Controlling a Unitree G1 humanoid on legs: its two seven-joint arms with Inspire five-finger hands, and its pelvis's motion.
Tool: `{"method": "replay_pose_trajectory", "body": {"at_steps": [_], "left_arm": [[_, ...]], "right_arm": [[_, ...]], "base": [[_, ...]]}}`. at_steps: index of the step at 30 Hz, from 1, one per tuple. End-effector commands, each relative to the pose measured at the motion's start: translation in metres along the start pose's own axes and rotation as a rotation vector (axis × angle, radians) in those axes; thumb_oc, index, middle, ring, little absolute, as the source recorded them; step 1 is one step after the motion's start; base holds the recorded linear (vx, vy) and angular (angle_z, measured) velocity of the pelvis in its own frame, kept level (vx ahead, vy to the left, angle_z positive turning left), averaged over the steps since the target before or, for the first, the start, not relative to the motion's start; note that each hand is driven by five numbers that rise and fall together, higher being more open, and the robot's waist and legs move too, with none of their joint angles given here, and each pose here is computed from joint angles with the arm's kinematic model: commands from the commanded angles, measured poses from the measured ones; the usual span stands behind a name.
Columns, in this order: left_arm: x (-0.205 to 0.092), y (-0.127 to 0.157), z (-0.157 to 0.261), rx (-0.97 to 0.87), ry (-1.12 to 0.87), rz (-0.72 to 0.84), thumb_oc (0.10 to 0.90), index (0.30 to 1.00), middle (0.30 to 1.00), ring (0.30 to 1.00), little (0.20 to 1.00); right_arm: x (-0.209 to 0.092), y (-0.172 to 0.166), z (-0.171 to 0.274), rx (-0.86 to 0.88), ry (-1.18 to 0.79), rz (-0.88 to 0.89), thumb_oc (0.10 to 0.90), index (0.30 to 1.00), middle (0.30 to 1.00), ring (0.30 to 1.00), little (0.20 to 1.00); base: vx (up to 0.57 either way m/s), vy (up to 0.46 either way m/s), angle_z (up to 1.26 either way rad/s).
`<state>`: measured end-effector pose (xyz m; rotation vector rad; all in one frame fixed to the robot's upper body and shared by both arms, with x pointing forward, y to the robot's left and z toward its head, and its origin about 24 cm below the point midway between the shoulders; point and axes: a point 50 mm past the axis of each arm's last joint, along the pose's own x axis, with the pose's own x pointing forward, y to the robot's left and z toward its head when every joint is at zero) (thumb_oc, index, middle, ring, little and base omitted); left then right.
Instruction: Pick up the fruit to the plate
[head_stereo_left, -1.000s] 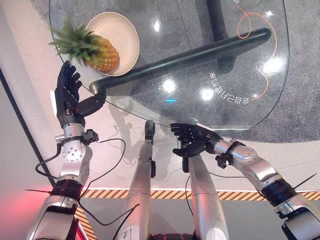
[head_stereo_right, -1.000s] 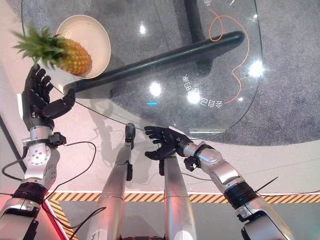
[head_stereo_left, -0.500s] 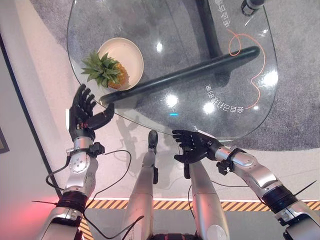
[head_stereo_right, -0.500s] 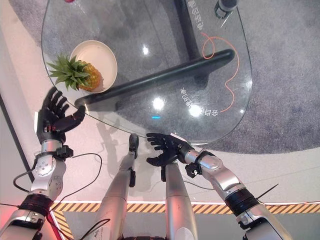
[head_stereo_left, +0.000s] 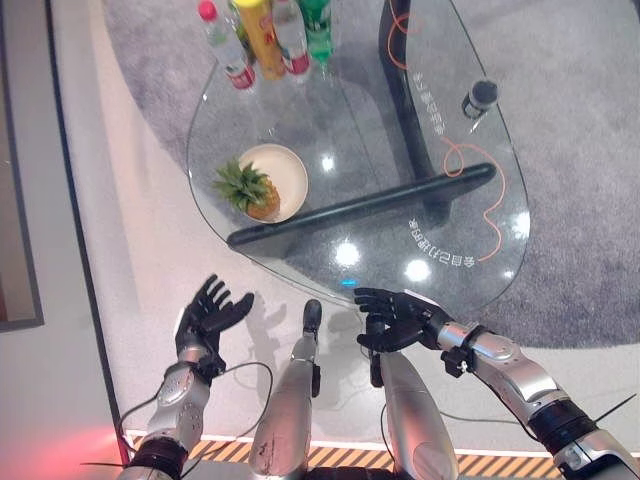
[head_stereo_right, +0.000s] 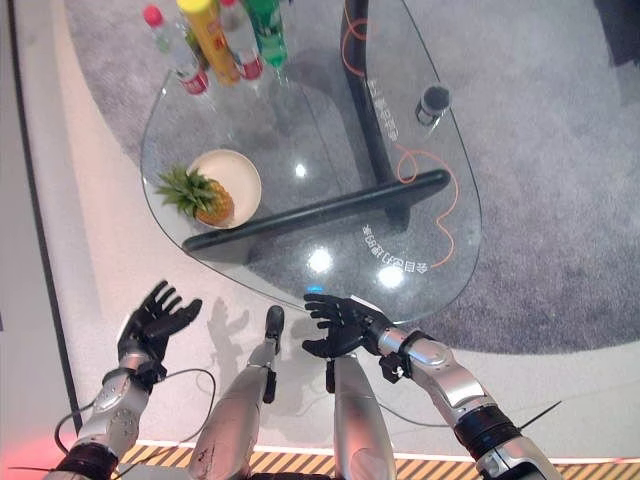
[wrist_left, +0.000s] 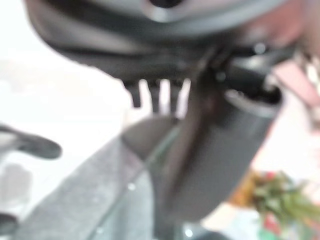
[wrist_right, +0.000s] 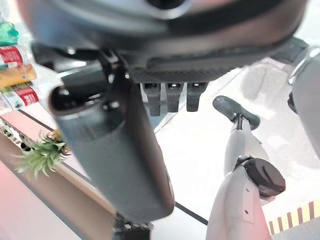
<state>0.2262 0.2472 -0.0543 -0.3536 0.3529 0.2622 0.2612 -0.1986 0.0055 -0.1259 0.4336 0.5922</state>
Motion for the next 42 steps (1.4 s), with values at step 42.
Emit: {"method": "replay_pose_trajectory", "body": {"at_steps": [42], "left_arm": [[-0.092, 0.056, -0.150, 0.000, 0.843, 0.303, 0.800, 0.900, 0.900, 0.900, 0.900]], "right_arm": [[-0.069, 0.087, -0.224, 0.586, 0.808, -0.299, 0.800, 0.900, 0.900, 0.900, 0.900]], "base": [[0.04, -0.042, 0.01]]}}
